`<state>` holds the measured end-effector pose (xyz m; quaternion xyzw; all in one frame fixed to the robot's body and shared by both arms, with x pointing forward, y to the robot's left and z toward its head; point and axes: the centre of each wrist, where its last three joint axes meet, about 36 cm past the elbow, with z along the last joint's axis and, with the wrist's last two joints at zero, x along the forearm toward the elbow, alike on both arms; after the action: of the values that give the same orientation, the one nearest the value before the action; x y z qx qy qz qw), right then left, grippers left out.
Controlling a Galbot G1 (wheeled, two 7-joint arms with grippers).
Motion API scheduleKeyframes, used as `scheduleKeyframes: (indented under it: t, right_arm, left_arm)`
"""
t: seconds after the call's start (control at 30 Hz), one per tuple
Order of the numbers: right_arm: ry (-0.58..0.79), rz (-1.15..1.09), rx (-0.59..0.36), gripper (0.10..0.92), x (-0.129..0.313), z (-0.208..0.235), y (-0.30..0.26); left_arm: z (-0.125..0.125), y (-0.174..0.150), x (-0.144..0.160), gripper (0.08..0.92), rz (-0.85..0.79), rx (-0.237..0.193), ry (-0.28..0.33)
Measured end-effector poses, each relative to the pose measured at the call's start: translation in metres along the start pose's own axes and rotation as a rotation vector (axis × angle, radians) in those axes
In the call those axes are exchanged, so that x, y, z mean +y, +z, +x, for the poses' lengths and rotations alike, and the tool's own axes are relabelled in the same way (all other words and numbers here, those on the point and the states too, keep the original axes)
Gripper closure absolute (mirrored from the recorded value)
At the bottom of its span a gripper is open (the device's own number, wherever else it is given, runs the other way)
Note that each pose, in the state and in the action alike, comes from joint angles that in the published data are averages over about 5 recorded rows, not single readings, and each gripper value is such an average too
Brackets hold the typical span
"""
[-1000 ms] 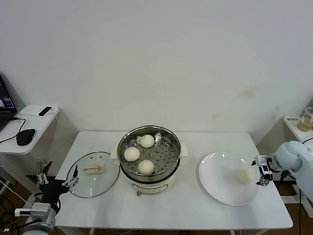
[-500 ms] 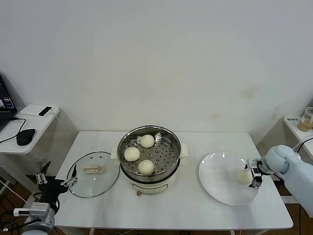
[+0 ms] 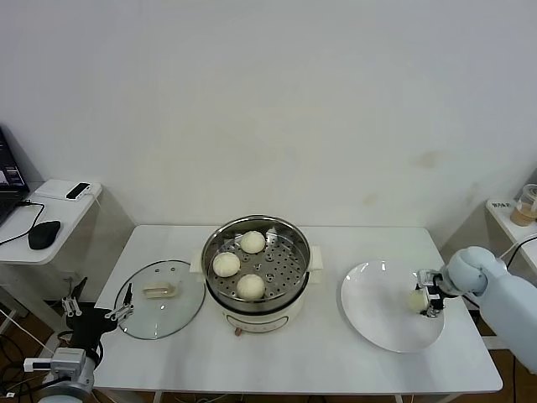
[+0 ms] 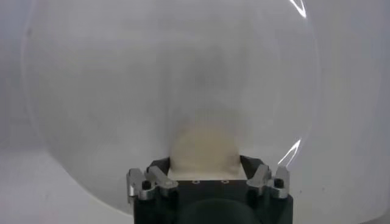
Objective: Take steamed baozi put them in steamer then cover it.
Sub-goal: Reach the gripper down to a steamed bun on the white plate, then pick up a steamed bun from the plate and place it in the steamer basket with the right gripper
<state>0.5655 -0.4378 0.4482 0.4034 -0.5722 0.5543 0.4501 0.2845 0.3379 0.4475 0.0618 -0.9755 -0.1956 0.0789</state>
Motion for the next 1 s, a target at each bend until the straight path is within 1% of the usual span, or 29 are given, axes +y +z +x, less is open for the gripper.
scheduleKeyframes:
  t: [0.1, 0.27, 0.4, 0.53, 0.77, 1.0]
  right_arm:
    - [-0.006, 0.003, 0.000, 0.393, -0.001, 0.003, 0.000]
    - [-0.012, 0.004, -0.002, 0.408, -0.005, 0.015, 0.001]
    - [-0.006, 0.011, -0.008, 0.411, -0.011, 0.034, 0.000]
    - [0.019, 0.027, -0.026, 0.411, -0.022, 0.062, -0.006]
    - [0.083, 0.067, -0.109, 0.403, -0.050, 0.122, -0.046]
    - [0.147, 0.103, -0.215, 0.397, -0.082, 0.179, -0.110]
  left_arm:
    - [0.000, 0.001, -0.001, 0.177, 0.002, 0.002, 0.001]
    - [0.000, 0.001, -0.001, 0.177, 0.003, 0.001, 0.005]
    - [-0.001, 0.000, -0.001, 0.177, 0.002, -0.003, 0.008]
    - [-0.002, 0.000, -0.001, 0.177, 0.002, -0.004, 0.014]
    - [-0.005, 0.000, -0.001, 0.177, 0.002, -0.008, 0.019]
    - [-0.007, 0.000, 0.001, 0.177, -0.006, -0.009, 0.021]
